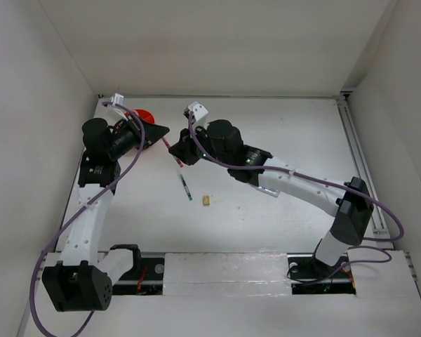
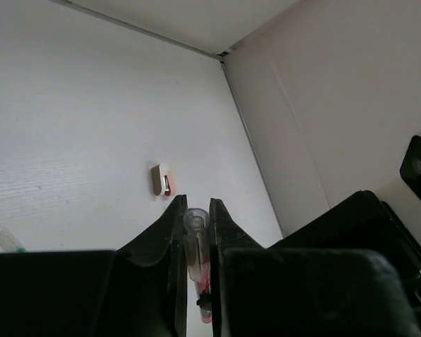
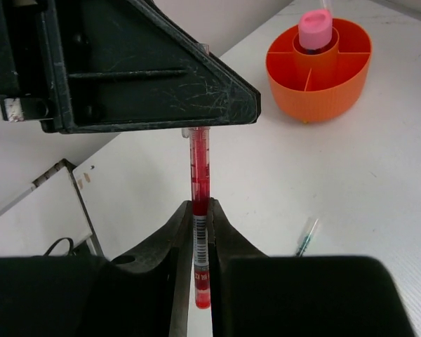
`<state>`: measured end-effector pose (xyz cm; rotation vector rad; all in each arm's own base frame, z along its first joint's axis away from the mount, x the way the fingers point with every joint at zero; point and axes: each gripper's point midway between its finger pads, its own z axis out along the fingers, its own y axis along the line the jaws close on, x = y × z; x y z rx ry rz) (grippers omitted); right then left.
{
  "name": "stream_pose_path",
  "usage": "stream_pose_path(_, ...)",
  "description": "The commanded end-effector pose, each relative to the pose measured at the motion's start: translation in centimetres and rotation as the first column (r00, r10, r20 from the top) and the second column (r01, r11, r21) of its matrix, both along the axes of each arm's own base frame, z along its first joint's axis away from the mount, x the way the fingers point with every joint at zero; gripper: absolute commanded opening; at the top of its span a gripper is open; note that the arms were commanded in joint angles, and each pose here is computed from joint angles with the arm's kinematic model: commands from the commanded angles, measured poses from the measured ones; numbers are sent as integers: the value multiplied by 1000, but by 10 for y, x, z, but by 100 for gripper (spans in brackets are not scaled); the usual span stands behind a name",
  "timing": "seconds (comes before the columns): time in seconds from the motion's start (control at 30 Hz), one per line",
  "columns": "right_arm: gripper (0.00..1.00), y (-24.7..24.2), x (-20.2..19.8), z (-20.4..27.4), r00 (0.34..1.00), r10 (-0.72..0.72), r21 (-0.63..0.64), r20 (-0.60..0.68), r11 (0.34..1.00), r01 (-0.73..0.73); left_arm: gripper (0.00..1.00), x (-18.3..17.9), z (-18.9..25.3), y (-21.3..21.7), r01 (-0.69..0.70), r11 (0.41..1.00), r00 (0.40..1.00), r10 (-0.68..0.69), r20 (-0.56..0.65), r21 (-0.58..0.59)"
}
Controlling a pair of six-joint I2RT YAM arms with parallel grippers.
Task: Sort the stationery into containers
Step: Pass the stationery from the right arm to the left, then place the stationery into the container
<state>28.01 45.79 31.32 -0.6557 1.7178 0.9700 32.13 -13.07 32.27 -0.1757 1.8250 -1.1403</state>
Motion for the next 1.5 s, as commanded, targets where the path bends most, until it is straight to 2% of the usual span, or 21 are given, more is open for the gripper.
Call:
stream_pose_path(0.0, 1, 8, -2, 33, 999, 23, 111, 41, 993, -27, 0, 1, 20, 4, -25, 1000, 994, 24, 106, 9)
stream_pose_path(0.07, 28, 3, 2, 29, 999, 5, 109, 40, 994, -9, 0, 5, 22, 5, -37, 999, 994, 37, 100, 1)
stream_pose_path(0.1, 47, 1, 0, 30, 999, 4, 115, 33, 993, -8, 0, 7, 24, 7, -49, 999, 993, 49, 109, 2)
stream_pose_path(0.13, 77, -4, 4, 33, 999, -9, 128, 31, 992, 5, 0, 12, 24, 9, -66, 998, 991, 66, 115, 2)
stream_pose_path(0.2, 91, -20, 14, 29, 998, -64, 121, 28, 991, 60, 0, 19, 31, 14, -105, 995, 986, 103, 128, 2)
stream_pose_path(0.23, 93, -25, 14, 27, 996, -86, 122, 17, 989, 83, 0, 29, 29, 22, -168, 986, 980, 166, 111, 7)
stream_pose_path(0.27, 100, -43, 30, 26, 987, -160, 120, 18, 980, 156, 0, 33, 41, 26, -195, 981, 973, 193, 129, 5)
stream_pose_path(0.3, 100, -55, 35, 11, 980, -200, 96, -3, 975, 199, 0, 40, 44, 29, -212, 977, 969, 209, 130, 5)
stream_pose_path(0.33, 100, -70, 37, 18, 971, -241, 117, -7, 964, 240, 0, 46, 53, 32, -236, 972, 962, 233, 145, 2)
stream_pose_path(0.4, 100, -94, 47, 13, 953, -303, 117, -25, 946, 304, 0, 63, 84, 50, -338, 941, 918, 326, 226, 16)
stream_pose_path(0.43, 100, -105, 46, 9, 948, -317, 117, -37, 941, 319, 0, 81, 78, 58, -380, 924, 907, 362, 215, 49)
stream_pose_path(0.47, 100, -111, 45, 8, 948, -315, 118, -38, 941, 318, 0, 95, 83, 73, -461, 885, 871, 437, 225, 64)
stream_pose_path(0.63, 100, -133, 30, 7, 950, -311, 127, -36, 941, 313, 0, 171, 101, 109, -614, 771, 773, 545, 324, 168)
stream_pose_path(0.73, 100, -146, 21, 1, 951, -309, 120, -28, 943, 310, 0, 197, 97, 120, -642, 729, 759, 562, 329, 236)
stream_pose_path(0.87, 100, -154, 10, -12, 954, -298, 102, -38, 948, 300, 0, 234, 81, 130, -651, 704, 755, 559, 342, 286)
stream_pose_path(1.07, 100, -154, 4, -21, 959, -277, 87, -59, 956, 282, 0, 262, 37, 146, -665, 631, 746, 576, 333, 400)
stream_pose_path(1.47, 100, -151, -7, -43, 958, -271, 54, -97, 959, 277, 0, 284, -37, 159, -623, 642, 774, 587, 237, 446)
